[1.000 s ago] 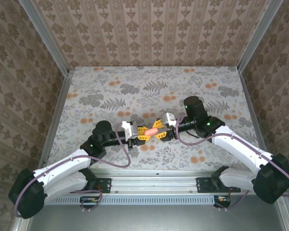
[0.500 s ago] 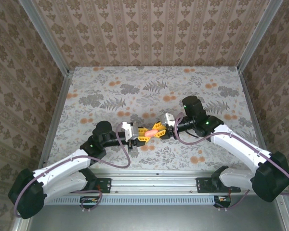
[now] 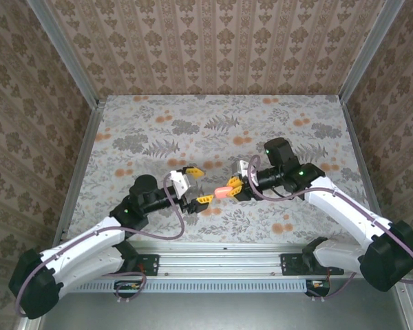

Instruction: Insert the wireless bluetooth earbuds into the charging case

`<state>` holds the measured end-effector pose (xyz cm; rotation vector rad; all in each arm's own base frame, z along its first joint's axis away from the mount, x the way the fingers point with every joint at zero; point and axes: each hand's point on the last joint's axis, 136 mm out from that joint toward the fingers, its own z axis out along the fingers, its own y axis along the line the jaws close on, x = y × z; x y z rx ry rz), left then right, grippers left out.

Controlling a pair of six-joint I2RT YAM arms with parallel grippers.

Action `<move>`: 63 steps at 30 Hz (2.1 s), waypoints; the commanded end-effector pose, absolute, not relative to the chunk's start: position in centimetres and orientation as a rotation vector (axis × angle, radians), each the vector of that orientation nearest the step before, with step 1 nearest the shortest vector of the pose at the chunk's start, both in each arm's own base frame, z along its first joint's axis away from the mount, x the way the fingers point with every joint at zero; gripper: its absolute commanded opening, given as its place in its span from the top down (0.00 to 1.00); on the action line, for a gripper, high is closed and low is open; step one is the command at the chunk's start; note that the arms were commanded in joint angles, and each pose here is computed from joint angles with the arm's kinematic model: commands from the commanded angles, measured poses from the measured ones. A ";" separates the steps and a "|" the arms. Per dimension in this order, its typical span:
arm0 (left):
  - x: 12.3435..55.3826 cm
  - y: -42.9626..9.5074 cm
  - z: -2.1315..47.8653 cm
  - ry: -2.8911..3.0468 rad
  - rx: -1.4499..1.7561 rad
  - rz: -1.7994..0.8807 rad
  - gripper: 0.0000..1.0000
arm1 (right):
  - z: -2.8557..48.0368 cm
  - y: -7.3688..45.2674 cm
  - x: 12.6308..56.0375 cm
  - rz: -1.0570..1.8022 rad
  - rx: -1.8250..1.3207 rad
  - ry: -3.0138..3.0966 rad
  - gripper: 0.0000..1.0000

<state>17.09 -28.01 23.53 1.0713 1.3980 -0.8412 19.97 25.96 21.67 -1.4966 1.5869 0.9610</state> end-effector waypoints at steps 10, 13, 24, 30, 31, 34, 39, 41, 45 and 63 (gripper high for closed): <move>25.7 -19.1 21.4 1.786 0.447 -0.498 0.08 | 17.4 25.9 24.4 1.041 -1.167 2.211 0.74; 27.0 -16.9 20.4 1.856 0.323 -0.484 0.08 | 16.2 26.6 26.1 1.053 -1.089 2.312 0.78; 29.9 -10.8 16.2 2.117 0.012 -0.353 0.07 | 11.9 29.7 32.1 1.137 -0.835 2.596 0.76; 31.2 -9.5 14.8 2.186 -0.073 -0.339 0.07 | 9.9 30.7 33.6 1.172 -0.793 2.669 0.77; 31.3 -9.4 14.4 2.200 -0.078 -0.336 0.07 | 9.6 30.9 33.8 1.181 -0.780 2.682 0.77; 31.8 -9.0 13.7 2.231 -0.098 -0.327 0.07 | 8.5 31.1 34.1 1.185 -0.748 2.720 0.77; 32.3 -8.6 12.7 2.271 -0.112 -0.305 0.07 | 7.0 31.7 34.4 1.210 -0.699 2.778 0.78; 32.5 -8.5 12.1 2.291 -0.114 -0.298 0.07 | 6.3 31.8 34.5 1.212 -0.684 2.804 0.78; 32.9 -8.6 11.2 2.328 -0.118 -0.304 0.07 | 5.1 32.0 34.5 1.223 -0.656 2.848 0.77; 36.6 -7.8 9.2 2.469 0.070 -0.075 0.07 | 2.4 29.4 36.7 0.941 -0.536 2.963 0.53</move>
